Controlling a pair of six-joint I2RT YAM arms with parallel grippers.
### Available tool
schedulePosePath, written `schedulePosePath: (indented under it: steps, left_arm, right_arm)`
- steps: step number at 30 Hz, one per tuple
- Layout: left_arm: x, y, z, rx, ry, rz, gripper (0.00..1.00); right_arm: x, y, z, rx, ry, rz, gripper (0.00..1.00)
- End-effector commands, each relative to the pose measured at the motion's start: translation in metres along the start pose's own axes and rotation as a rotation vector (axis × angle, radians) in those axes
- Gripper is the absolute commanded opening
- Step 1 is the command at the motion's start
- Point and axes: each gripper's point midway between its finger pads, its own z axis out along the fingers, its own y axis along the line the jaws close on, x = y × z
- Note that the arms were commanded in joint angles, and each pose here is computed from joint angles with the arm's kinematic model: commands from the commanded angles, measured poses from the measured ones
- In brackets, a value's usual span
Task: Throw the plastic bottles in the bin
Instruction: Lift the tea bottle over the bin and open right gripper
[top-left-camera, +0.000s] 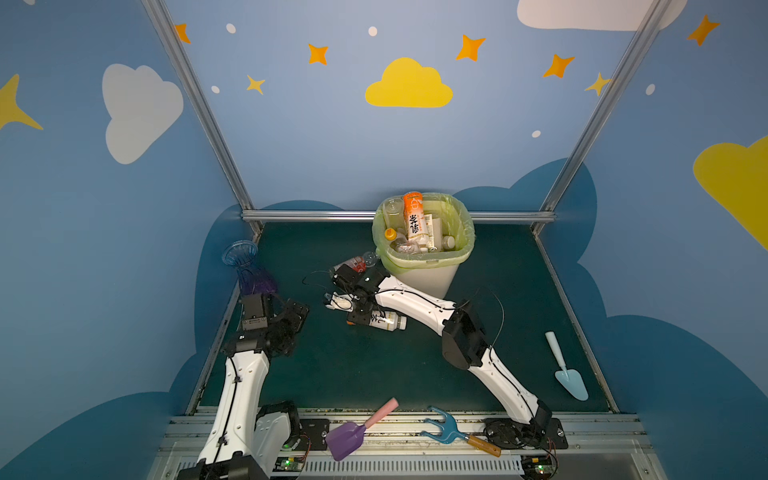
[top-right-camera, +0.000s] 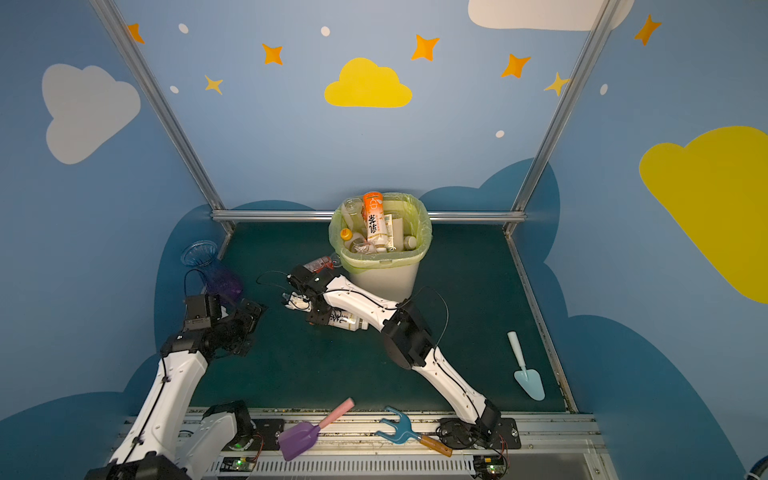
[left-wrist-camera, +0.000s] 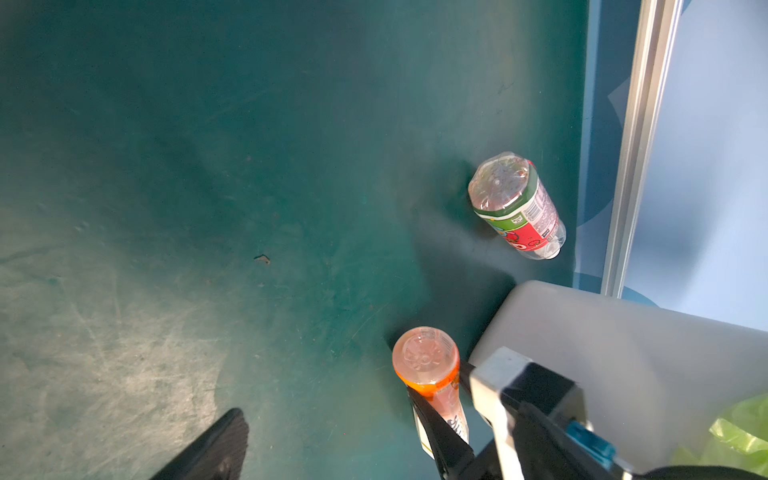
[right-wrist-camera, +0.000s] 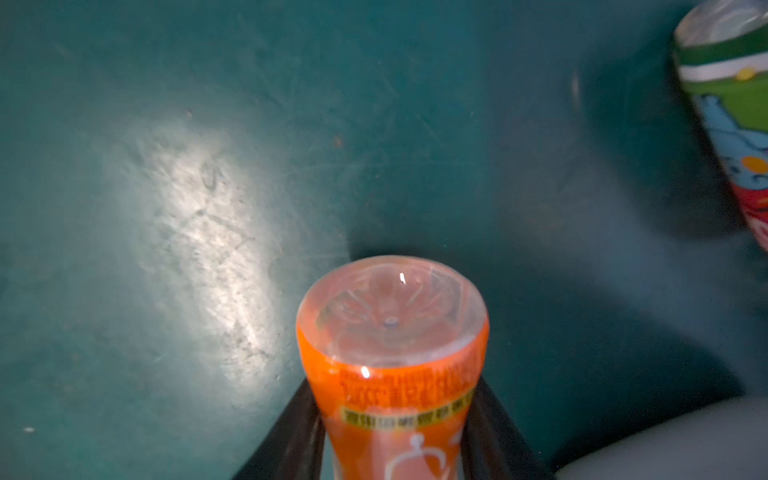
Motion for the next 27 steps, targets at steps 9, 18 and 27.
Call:
schedulePosePath:
  steps: [9,18,27]
  left_arm:
    - [-0.009,-0.020,-0.018,0.045,-0.039,0.065,1.00]
    - [-0.013,-0.079,-0.046,0.242,-0.050,0.179,1.00]
    - [-0.027,-0.104,-0.061,0.256,-0.097,0.251,1.00]
  right_arm:
    - [-0.073,-0.010,-0.244,0.005,-0.576,0.129,0.40]
    - [-0.056,-0.041,-0.483,0.297,-1.195,0.106,0.40]
    - [0.024,-0.189,-0.493,0.689,-1.139,0.358,0.53]
